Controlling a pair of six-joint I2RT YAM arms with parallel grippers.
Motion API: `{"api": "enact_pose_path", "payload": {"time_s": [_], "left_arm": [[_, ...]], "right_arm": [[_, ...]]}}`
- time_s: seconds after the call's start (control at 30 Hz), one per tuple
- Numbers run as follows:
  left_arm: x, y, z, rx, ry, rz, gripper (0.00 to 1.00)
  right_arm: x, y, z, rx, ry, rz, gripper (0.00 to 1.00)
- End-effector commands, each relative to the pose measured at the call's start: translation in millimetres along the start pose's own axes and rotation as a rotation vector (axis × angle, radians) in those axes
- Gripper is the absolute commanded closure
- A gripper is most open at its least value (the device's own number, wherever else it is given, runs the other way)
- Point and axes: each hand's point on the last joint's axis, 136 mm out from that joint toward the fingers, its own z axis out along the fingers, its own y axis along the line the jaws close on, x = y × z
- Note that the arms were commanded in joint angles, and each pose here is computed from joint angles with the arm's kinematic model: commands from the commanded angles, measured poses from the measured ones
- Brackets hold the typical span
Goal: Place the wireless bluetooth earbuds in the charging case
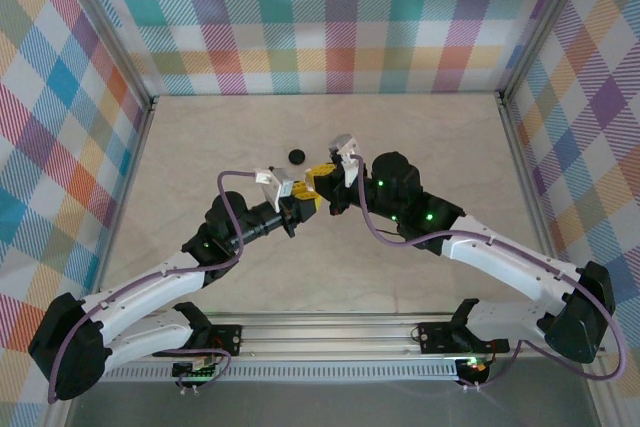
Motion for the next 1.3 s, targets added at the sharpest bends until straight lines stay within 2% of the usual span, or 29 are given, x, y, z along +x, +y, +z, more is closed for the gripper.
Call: {"api": "enact_pose_path", "payload": {"time_s": [0.0,0.47,1.27], "left_arm": [[-24.1,-7.5,-3.5,0.017,-0.098,0.008,1.0],[-16.1,-0.4,-2.8,-0.017,-0.081,-0.018,1.0],[-18.7,-4.0,-2.5,0.001,-0.082,-0.016,1.0]], "right_arm": [[0.2,6.4,-2.7,-0.016,-0.006,0.008,1.0],[-25.6,12.4,-15.3,-0.025,-0.059,-0.016,1.0],[-6.9,7.7,-0.2,-0.016,-0.015,-0.021,1.0]]}}
